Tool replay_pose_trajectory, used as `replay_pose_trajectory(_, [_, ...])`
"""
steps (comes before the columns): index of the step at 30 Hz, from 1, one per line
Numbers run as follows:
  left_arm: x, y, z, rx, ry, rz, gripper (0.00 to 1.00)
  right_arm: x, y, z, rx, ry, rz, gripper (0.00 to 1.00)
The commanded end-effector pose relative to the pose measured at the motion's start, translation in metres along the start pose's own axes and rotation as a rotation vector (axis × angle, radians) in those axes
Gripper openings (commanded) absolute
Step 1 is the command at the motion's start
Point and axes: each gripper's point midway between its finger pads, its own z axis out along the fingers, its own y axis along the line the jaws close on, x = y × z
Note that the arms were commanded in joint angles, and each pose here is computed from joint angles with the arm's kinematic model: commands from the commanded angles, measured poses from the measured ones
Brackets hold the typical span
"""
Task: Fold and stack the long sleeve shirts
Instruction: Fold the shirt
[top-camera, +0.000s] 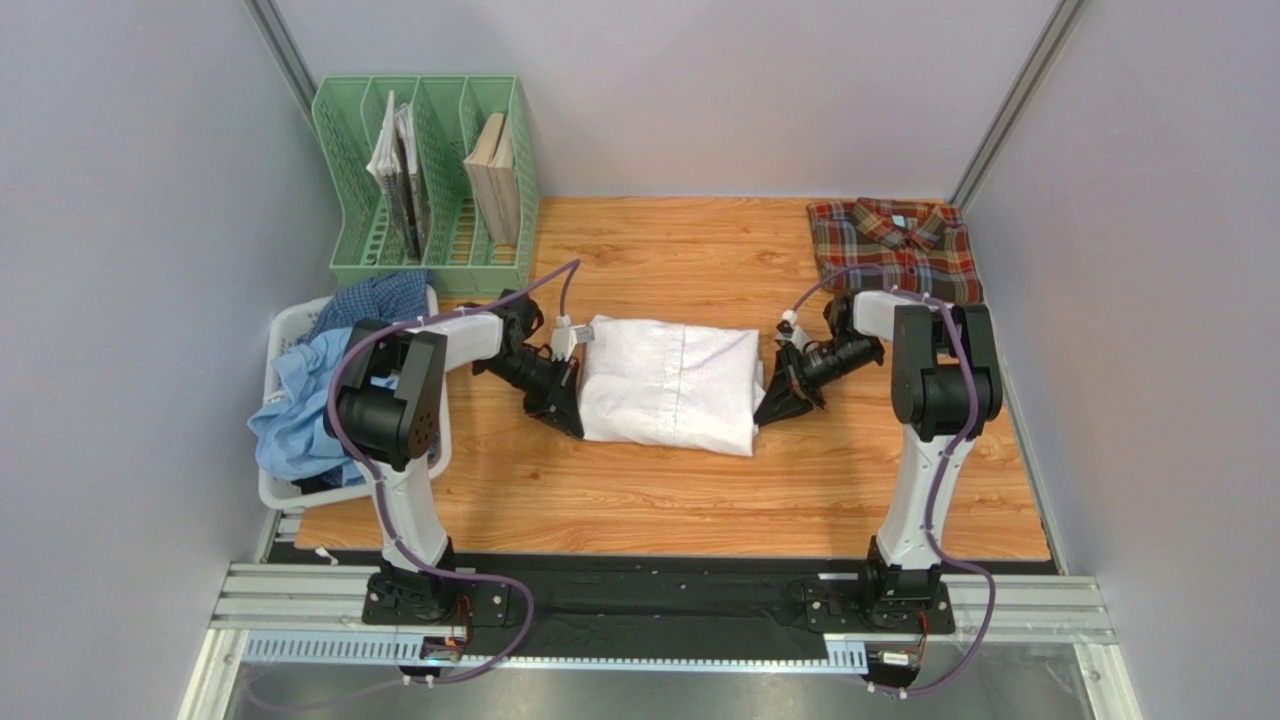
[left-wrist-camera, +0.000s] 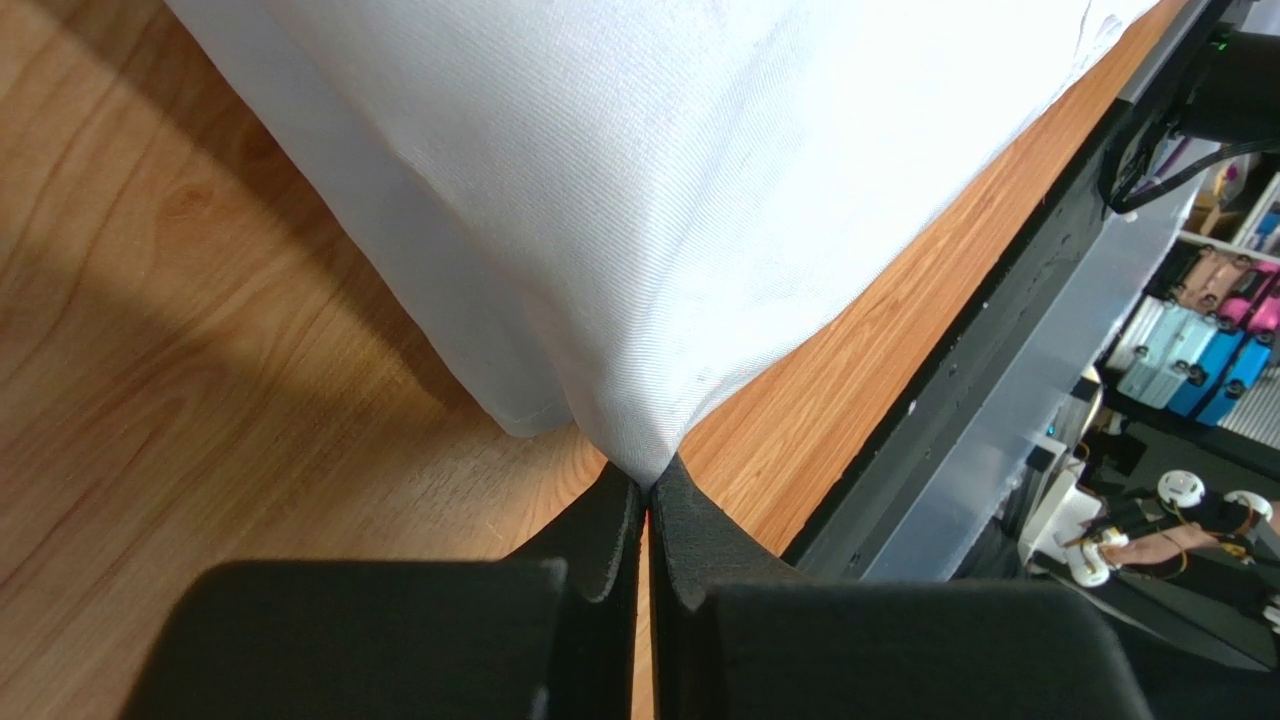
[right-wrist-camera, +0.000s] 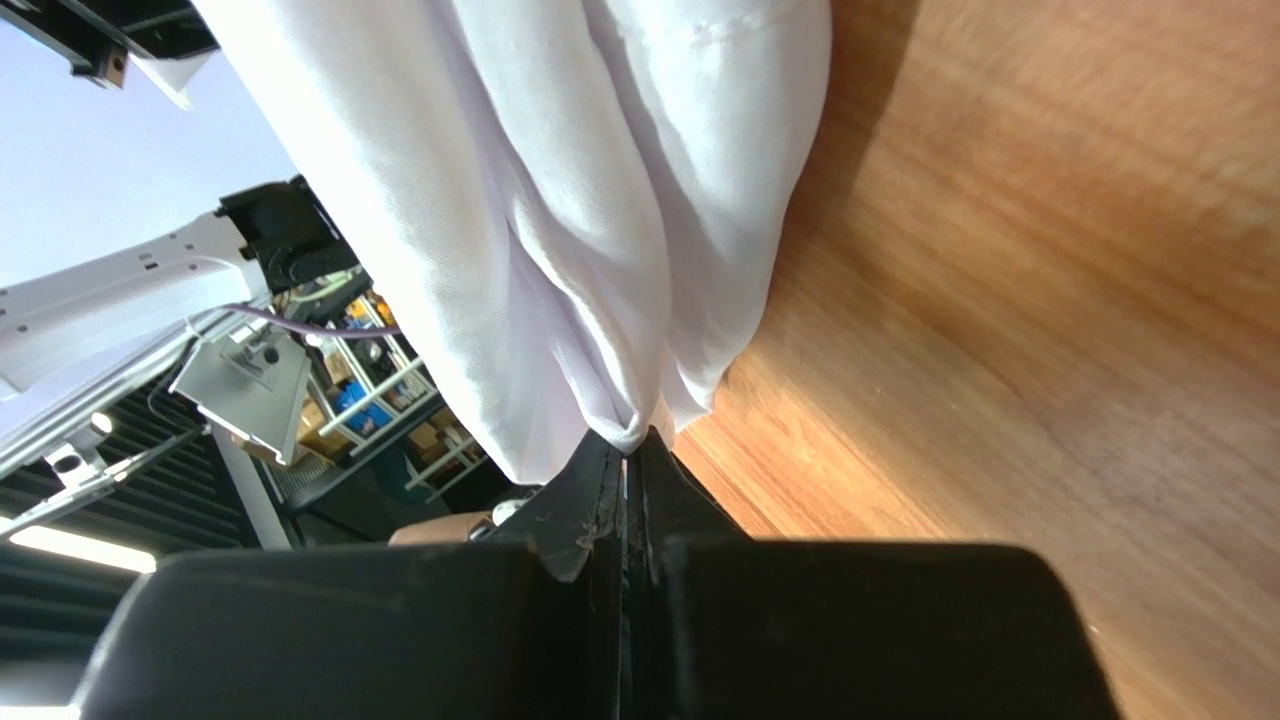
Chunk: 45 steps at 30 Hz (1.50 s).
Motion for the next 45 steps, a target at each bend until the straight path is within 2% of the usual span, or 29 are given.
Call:
replay_pose_trajectory(1, [-0.007,0.001,-0.011,-0.043,-0.037,0.046,0.00,0.009,-0.005,-0.007,0.028,0.032,-0.010,0.00])
replay_pose_trajectory(10, [-0.011,0.003,-0.016,-0.068,-0.064,0.049,0.00,0.010,-0.032,-0.014,0.082,0.027,0.016,0.00])
replay_pose_trajectory(19, [-0.010,-0.005,-0.017,-0.033,-0.084,0.051,0.01,0.010,-0.032,-0.003,0.073,0.026,0.018,0.00])
replay_pose_trajectory(20, [-0.009,-0.006,-0.016,-0.030,-0.087,0.046,0.02,0.011,-0.032,-0.001,0.073,0.026,0.016,0.00])
replay_pose_trajectory(24, [-0.008,-0.016,-0.028,-0.033,-0.098,0.053,0.34,0.013,-0.029,-0.004,0.086,0.043,-0.016,0.01])
replay_pose_trajectory(27, [-0.014,-0.021,-0.055,-0.057,-0.157,0.095,0.43,0.011,-0.020,-0.029,0.106,0.000,-0.085,0.14])
replay_pose_trajectory(28, [-0.017,-0.019,-0.063,-0.087,-0.170,0.148,0.47,0.007,-0.014,-0.037,0.109,-0.022,-0.108,0.23])
replay_pose_trajectory(29, [-0.031,-0.025,-0.077,-0.122,-0.207,0.224,0.48,0.006,-0.007,-0.042,0.108,-0.037,-0.122,0.27])
replay_pose_trajectory(30, [-0.037,-0.026,-0.083,-0.153,-0.219,0.268,0.54,0.004,0.003,-0.050,0.110,-0.071,-0.153,0.30])
replay_pose_trajectory(31, [-0.045,-0.025,-0.088,-0.206,-0.219,0.350,0.54,0.001,0.009,-0.053,0.103,-0.096,-0.162,0.36])
replay_pose_trajectory(33, [-0.066,-0.035,-0.095,-0.237,-0.227,0.448,0.53,-0.010,0.029,-0.054,0.070,-0.153,-0.166,0.39])
replay_pose_trajectory(34, [-0.082,-0.050,-0.095,-0.240,-0.228,0.522,0.52,-0.013,0.036,-0.052,0.058,-0.162,-0.167,0.39])
replay_pose_trajectory(37, [-0.098,-0.058,-0.071,-0.246,-0.141,0.592,0.48,-0.020,0.067,-0.035,-0.006,-0.158,-0.187,0.37])
replay_pose_trajectory(40, [-0.104,-0.046,-0.044,-0.260,-0.067,0.582,0.42,-0.020,0.079,-0.012,0.007,-0.132,-0.221,0.34])
replay_pose_trajectory(45, [-0.070,0.000,-0.007,-0.283,0.107,0.434,0.32,-0.017,0.039,0.020,0.134,-0.051,-0.206,0.33])
